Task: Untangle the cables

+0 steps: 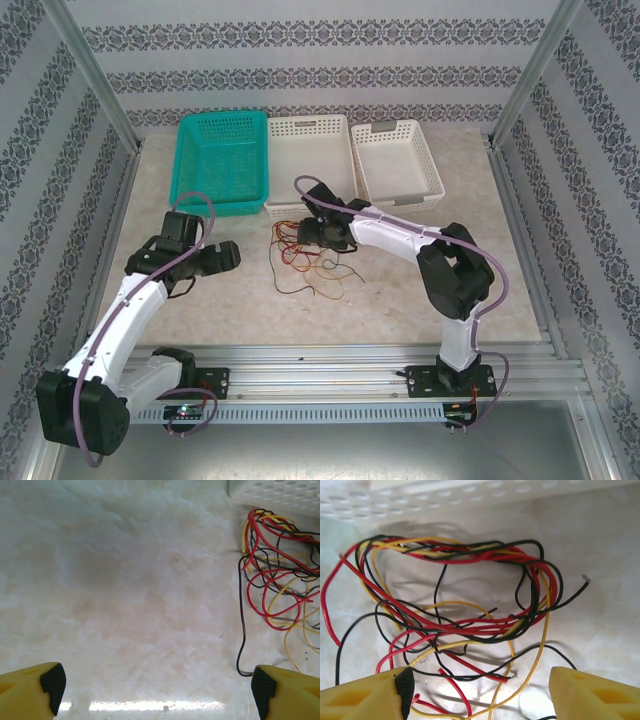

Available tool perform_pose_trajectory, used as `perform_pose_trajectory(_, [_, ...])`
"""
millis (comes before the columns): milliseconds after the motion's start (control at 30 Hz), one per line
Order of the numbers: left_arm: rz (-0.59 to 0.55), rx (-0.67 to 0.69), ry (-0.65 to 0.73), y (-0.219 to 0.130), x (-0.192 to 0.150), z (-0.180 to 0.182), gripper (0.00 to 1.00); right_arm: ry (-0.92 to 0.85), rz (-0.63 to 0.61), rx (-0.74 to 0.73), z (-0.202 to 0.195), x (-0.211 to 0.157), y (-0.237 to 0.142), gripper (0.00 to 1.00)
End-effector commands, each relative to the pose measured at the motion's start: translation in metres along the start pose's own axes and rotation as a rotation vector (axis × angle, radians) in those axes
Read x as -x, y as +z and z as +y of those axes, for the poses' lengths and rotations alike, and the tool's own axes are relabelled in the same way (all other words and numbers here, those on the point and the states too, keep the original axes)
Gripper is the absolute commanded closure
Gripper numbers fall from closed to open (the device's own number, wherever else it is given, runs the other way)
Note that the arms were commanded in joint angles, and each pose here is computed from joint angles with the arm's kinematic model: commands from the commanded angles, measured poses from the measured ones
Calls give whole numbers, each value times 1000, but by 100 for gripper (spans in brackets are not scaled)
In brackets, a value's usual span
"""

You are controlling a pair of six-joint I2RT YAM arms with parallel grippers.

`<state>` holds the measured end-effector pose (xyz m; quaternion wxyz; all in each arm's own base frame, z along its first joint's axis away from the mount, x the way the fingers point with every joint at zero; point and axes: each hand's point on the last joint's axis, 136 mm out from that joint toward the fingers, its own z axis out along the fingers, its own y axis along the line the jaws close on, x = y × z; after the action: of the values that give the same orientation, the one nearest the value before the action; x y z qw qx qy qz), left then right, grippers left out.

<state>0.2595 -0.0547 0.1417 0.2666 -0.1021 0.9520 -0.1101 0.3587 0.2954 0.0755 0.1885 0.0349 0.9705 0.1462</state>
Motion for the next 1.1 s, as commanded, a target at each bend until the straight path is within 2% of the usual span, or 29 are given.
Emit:
perform_pose_trajectory(0, [5, 36, 46, -7, -3, 0, 4, 46, -16, -59, -12, 8, 1, 32])
perform_pose_trajectory(267, [7, 67, 104, -9, -10, -7, 3, 73, 14, -100, -25, -5, 12, 33])
perform_pose_trajectory(733, [23, 61, 112, -6, -12, -8, 2, 82, 21, -150, -23, 4, 33, 37])
perform_pose_trajectory(900, [25, 59, 117, -4, -11, -9, 1, 84, 29, -160, -24, 4, 43, 43])
perform_pose_trajectory(1067, [41, 58, 117, -3, -13, -9, 2, 95, 36, -163, -31, -1, 51, 55])
